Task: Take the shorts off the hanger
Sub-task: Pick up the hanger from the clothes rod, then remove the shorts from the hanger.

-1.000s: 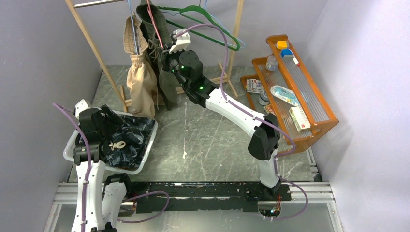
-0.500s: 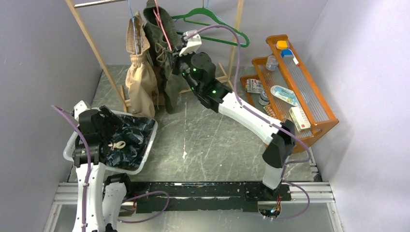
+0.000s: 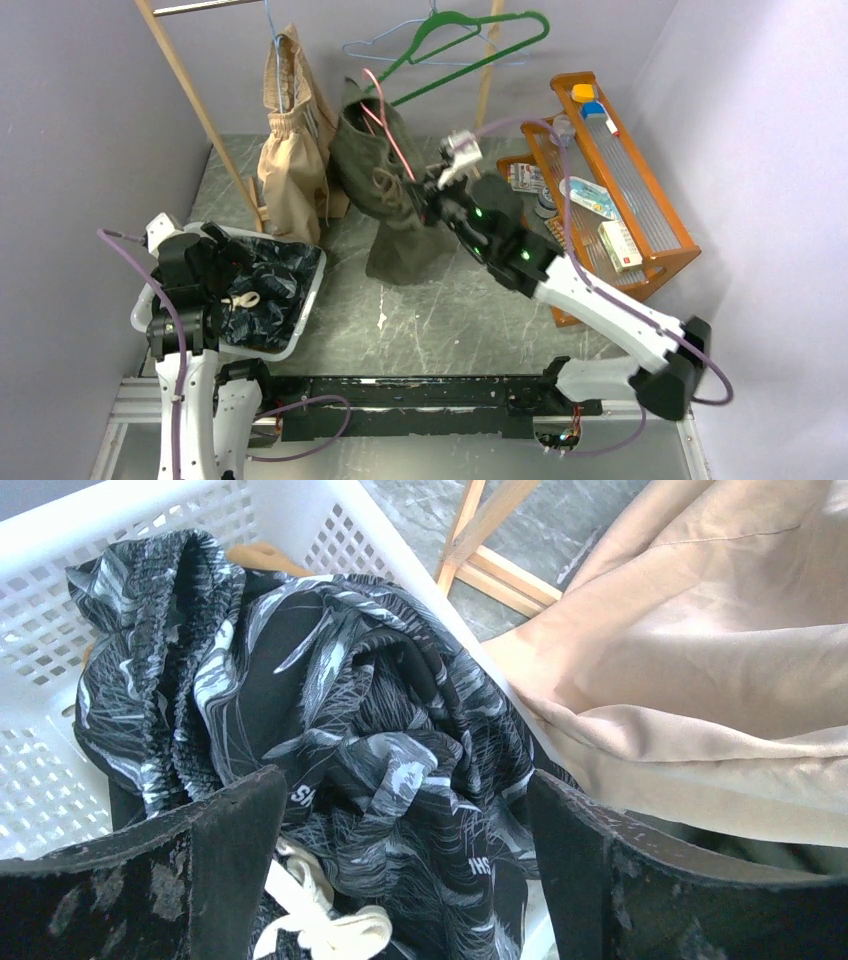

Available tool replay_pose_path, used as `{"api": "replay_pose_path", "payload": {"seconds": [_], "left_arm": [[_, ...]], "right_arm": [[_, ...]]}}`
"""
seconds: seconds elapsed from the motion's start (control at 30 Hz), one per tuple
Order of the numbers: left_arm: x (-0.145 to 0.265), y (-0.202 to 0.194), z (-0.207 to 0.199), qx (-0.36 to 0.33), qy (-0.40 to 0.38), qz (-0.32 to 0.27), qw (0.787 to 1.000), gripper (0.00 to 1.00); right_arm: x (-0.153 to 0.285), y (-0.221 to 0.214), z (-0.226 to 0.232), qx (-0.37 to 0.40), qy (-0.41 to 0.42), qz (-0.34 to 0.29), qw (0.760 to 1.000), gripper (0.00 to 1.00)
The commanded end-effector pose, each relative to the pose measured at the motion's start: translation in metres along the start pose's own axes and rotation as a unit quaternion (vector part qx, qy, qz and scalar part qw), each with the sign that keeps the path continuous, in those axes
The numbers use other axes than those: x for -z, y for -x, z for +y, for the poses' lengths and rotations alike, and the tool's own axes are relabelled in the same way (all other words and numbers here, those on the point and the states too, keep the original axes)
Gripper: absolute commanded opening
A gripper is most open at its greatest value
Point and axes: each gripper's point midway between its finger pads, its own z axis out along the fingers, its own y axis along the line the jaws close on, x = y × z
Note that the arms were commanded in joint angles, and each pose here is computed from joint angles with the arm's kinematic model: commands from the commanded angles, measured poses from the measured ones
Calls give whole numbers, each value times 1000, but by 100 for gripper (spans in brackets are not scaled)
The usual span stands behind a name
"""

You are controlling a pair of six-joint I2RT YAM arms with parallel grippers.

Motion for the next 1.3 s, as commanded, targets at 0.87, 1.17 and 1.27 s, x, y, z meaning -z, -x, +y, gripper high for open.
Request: {"api": "replay_pose_path", "payload": {"seconds": [0.87,1.17,1.27], "left_arm": [[81,-28,-102,-58,-318,159,933,89],[127,-80,-159,-74,-546,262,792,98],[112,-116,-174,-93,-523,302,792,97]], "right_arm": [[129,-221,-30,-185,-18,163,969,0],[122,-232,-17,-203,5,191,960,0],[124,-232,-16,-204,7,190,960,0]]}}
